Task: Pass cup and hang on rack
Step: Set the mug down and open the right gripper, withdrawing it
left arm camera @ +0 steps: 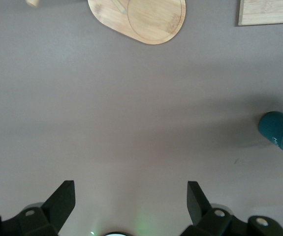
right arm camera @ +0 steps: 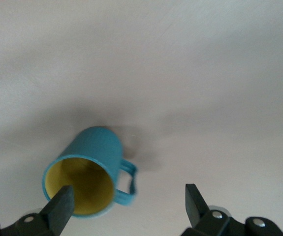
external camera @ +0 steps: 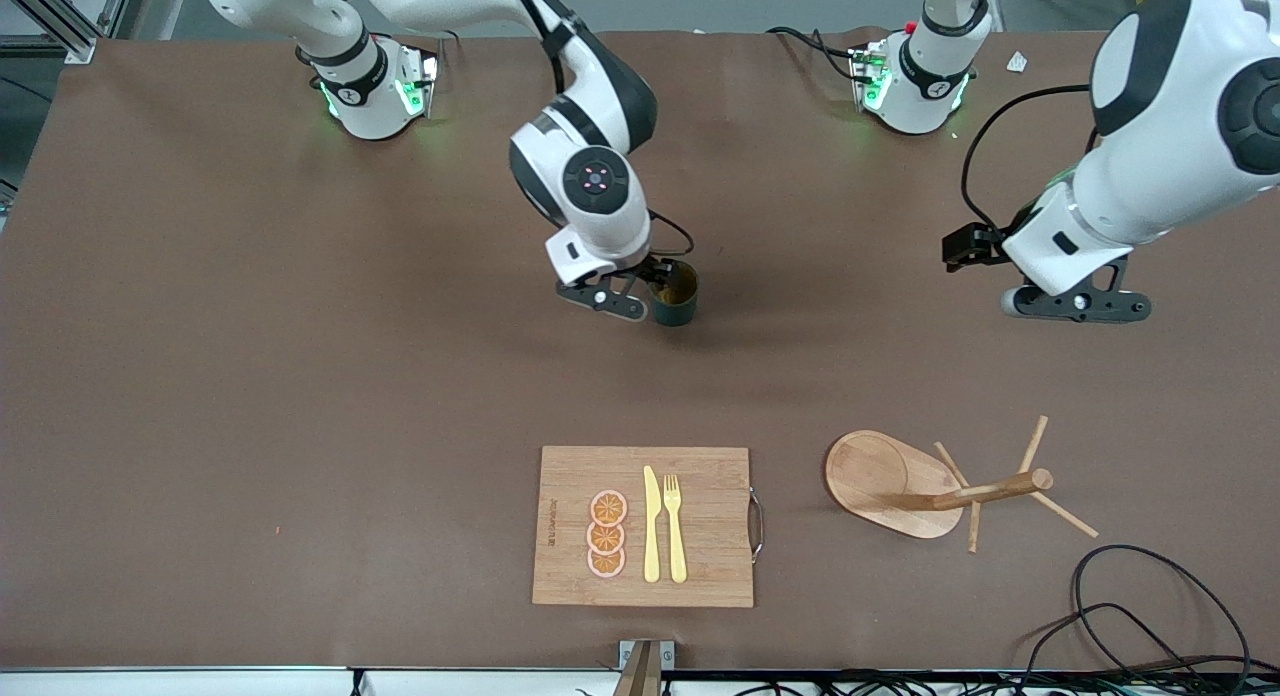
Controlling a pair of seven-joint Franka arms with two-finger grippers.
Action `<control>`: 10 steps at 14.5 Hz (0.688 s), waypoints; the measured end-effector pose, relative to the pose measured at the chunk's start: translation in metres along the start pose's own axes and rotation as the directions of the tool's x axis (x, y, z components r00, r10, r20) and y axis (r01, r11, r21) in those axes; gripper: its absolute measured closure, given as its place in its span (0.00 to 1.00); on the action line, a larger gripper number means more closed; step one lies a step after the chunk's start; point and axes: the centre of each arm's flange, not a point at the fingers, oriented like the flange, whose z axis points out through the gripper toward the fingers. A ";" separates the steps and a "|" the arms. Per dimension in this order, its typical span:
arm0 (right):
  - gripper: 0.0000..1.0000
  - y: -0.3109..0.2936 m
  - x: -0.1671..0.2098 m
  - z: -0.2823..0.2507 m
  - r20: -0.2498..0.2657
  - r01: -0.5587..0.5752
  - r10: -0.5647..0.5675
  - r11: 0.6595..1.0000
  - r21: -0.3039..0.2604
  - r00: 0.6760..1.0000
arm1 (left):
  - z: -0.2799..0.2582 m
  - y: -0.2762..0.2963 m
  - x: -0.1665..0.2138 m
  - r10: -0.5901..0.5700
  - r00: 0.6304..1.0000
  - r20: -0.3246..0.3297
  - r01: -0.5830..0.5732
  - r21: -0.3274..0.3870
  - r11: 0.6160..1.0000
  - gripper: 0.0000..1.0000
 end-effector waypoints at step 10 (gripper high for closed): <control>0.00 0.265 0.184 -0.139 0.081 0.258 -0.252 0.962 -0.087 0.964 | 0.044 0.120 -0.028 -0.321 0.947 -0.026 0.321 0.003 0.947 0.00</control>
